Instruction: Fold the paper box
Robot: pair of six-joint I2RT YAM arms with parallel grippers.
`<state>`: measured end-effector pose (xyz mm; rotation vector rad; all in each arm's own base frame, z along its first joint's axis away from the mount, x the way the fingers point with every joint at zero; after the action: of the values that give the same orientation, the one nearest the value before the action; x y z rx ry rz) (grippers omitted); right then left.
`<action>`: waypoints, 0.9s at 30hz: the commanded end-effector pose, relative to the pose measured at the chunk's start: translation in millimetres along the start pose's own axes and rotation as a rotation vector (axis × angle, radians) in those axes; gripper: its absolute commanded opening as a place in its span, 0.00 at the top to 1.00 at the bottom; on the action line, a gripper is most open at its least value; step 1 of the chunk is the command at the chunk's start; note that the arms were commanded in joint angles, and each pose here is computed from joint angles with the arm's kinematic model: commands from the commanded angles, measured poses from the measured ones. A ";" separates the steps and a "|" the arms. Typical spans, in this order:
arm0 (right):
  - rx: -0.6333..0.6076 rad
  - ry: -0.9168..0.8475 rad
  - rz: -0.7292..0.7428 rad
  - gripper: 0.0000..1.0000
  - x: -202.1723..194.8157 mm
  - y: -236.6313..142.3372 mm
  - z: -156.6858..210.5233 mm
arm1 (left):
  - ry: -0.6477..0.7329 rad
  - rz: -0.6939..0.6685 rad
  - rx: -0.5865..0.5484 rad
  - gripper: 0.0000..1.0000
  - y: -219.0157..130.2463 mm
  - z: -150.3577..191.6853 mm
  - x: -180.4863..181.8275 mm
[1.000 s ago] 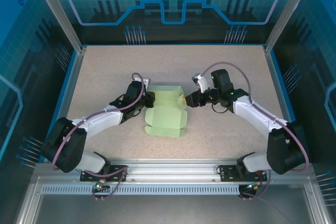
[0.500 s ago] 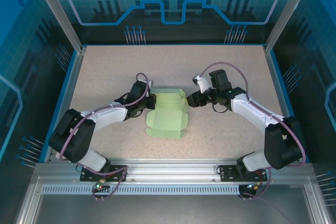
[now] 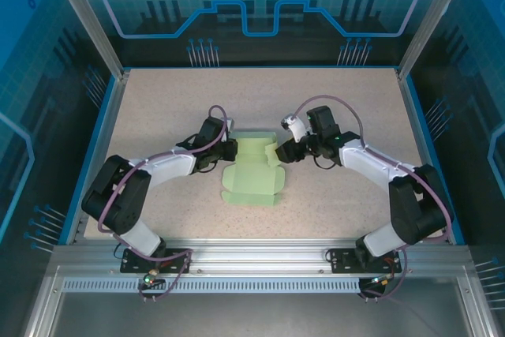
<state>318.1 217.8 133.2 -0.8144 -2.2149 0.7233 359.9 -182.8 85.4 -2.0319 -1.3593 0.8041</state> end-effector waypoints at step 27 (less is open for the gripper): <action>-0.087 -0.005 0.604 0.74 -33.0 29.1 -24.3 | 0.013 0.067 0.000 0.86 -1.8 -7.8 -10.4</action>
<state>352.9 230.8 111.6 -1.3582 -2.1254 0.9307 358.0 -183.5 82.2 -2.0300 -1.3316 0.8256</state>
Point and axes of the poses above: each hand's point on the last joint's axis, 136 mm out from that joint toward the fingers, its own y axis out along the fingers, its own x axis along the line the jaws close on, z = x × y, the point moved 2 cm from there along -y, back along the fingers, and after that the axes turned 9 degrees about y, right-handed, at the moved point
